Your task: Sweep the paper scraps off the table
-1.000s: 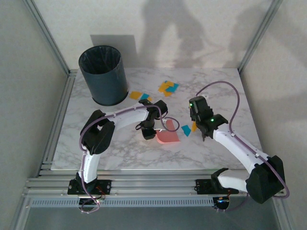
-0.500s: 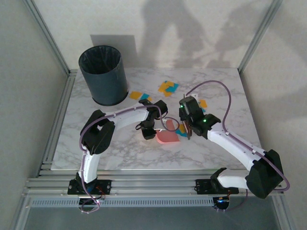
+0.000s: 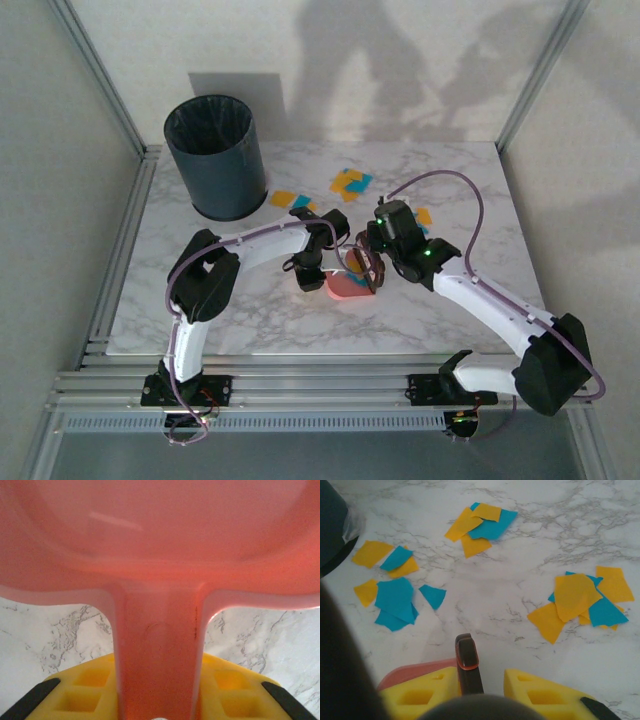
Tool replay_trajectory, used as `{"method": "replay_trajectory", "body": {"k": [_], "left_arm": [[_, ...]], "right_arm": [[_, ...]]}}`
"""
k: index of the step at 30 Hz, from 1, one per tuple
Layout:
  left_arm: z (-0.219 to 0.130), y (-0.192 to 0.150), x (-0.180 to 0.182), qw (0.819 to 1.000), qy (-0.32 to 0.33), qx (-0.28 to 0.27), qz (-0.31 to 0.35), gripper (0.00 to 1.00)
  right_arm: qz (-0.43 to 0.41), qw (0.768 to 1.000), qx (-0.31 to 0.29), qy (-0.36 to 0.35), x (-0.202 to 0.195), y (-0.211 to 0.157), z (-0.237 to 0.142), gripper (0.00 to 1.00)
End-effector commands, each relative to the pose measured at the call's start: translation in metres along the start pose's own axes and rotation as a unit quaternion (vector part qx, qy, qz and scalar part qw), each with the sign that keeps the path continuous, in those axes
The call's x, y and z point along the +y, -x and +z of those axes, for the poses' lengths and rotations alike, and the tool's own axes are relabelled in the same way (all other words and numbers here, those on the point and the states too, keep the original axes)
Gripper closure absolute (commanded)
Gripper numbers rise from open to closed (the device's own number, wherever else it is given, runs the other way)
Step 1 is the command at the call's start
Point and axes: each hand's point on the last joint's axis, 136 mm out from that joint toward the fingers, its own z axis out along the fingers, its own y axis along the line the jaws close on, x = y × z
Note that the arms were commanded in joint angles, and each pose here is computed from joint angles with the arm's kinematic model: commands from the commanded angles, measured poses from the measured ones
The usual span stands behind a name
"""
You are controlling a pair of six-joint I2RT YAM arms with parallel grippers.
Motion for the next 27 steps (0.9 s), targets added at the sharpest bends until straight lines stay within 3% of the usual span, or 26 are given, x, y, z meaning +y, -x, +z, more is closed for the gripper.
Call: {"method": "replay_trajectory", "body": {"k": [1, 13, 27], "left_arm": [[0.011, -0.014, -0.004, 0.999, -0.003, 0.034, -0.003, 1.0], [0.013, -0.017, 0.011, 0.999, 0.013, 0.021, -0.044, 1.0], [0.012, -0.019, 0.017, 0.998, 0.021, 0.022, -0.051, 1.0]], "right_arm": [[0.028, 0.999, -0.026, 0.008, 0.0, 0.011, -0.015, 1.0], [0.052, 0.996, -0.059, -0.052, -0.059, 0.04, -0.036, 1.0], [0.076, 0.956, -0.123, -0.256, -0.176, 0.093, -0.027, 1.0]]}}
